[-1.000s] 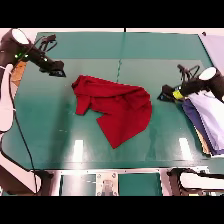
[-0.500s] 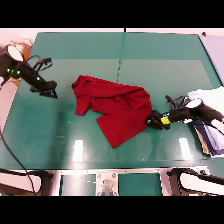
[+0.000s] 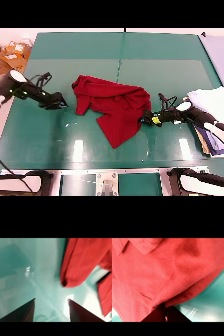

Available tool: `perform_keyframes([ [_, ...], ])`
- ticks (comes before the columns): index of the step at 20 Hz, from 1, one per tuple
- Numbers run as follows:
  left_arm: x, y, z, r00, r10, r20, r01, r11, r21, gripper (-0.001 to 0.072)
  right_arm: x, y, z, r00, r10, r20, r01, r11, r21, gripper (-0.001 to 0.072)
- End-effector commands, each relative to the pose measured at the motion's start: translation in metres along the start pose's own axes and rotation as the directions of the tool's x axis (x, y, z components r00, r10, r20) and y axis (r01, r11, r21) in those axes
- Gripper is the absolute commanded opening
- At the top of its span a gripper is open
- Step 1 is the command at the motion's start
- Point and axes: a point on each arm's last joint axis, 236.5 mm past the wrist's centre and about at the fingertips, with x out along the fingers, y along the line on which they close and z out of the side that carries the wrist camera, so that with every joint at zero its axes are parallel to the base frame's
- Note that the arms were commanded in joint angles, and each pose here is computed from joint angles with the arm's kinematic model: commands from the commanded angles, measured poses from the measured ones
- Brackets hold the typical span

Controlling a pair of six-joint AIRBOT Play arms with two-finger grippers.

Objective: Fold the shirts.

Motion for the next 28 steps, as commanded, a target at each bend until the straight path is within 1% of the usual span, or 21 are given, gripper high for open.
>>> perform_keyframes([
  [1,0.037,-0.008,0.0,0.998,-0.031,0.046,0.033,0.999,-0.036,0.047,0.001,-0.001,0.002,1.0,-0.008,0.01,0.008,1.0,-0.016,0.0013],
  [5,0.078,-0.033,-0.004,0.996,-0.082,0.018,0.082,0.996,0.032,0.047,0.001,0.001,0.002,1.0,0.001,0.01,-0.001,1.0,-0.008,0.0013],
  [9,0.083,-0.037,-0.007,0.995,-0.099,0.0,0.099,0.995,0.03,0.0467,0.001,0.002,-0.001,1.0,0.005,-0.005,-0.005,1.0,-0.006,0.0013],
  [10,0.083,-0.036,-0.007,0.995,-0.096,-0.001,0.096,0.995,0.032,0.0377,0.001,0.002,-0.001,1.0,0.005,-0.004,-0.005,1.0,-0.005,0.0012],
  [11,0.083,-0.037,-0.007,0.995,-0.097,0.0,0.097,0.994,0.04,0.0128,0.001,0.002,-0.001,1.0,0.005,-0.005,-0.005,1.0,-0.005,0.0013],
  [12,0.082,-0.038,-0.007,0.995,-0.1,0.001,0.1,0.994,0.052,0.0057,0.001,0.002,-0.001,1.0,0.005,-0.005,-0.005,1.0,-0.005,0.0013],
  [13,0.082,-0.038,-0.006,0.995,-0.101,0.003,0.101,0.993,0.055,0.0055,0.001,0.002,-0.001,1.0,0.005,-0.006,-0.005,1.0,-0.005,0.0012],
  [14,0.081,-0.038,-0.005,0.995,-0.1,0.005,0.1,0.993,0.06,0.0025,0.001,0.002,-0.002,1.0,0.006,-0.01,-0.006,1.0,-0.005,0.0012],
  [16,0.074,-0.041,0.0,0.996,-0.09,0.007,0.089,0.992,0.09,0.0024,-0.002,0.004,-0.004,1.0,0.013,-0.025,-0.013,1.0,-0.009,0.0012],
  [18,0.052,-0.044,0.011,0.998,-0.049,0.033,0.043,0.987,0.155,0.0024,-0.013,0.009,0.003,0.999,0.032,-0.035,-0.032,0.999,-0.013,0.0012],
  [21,-0.005,-0.056,0.033,0.992,0.045,0.114,-0.073,0.963,0.258,0.0024,-0.059,0.031,0.039,0.995,0.104,0.004,-0.104,0.994,-0.036,0.0012],
  [23,-0.063,-0.087,0.054,0.97,0.039,0.238,-0.119,0.936,0.331,0.0024,-0.116,0.06,0.068,0.984,0.159,0.079,-0.15,0.982,-0.113,0.0012],
  [25,-0.138,-0.134,0.071,0.912,-0.016,0.41,-0.168,0.897,0.408,0.0025,-0.193,0.097,0.093,0.956,0.204,0.213,-0.156,0.963,-0.22,0.0011],
  [27,-0.228,-0.187,0.073,0.806,-0.094,0.584,-0.234,0.856,0.461,0.0025,-0.284,0.135,0.105,0.89,0.243,0.385,-0.113,0.937,-0.331,0.0012],
  [28,-0.276,-0.213,0.066,0.736,-0.136,0.663,-0.285,0.827,0.485,0.0024,-0.329,0.155,0.104,0.843,0.264,0.468,-0.076,0.921,-0.382,0.0011],
])
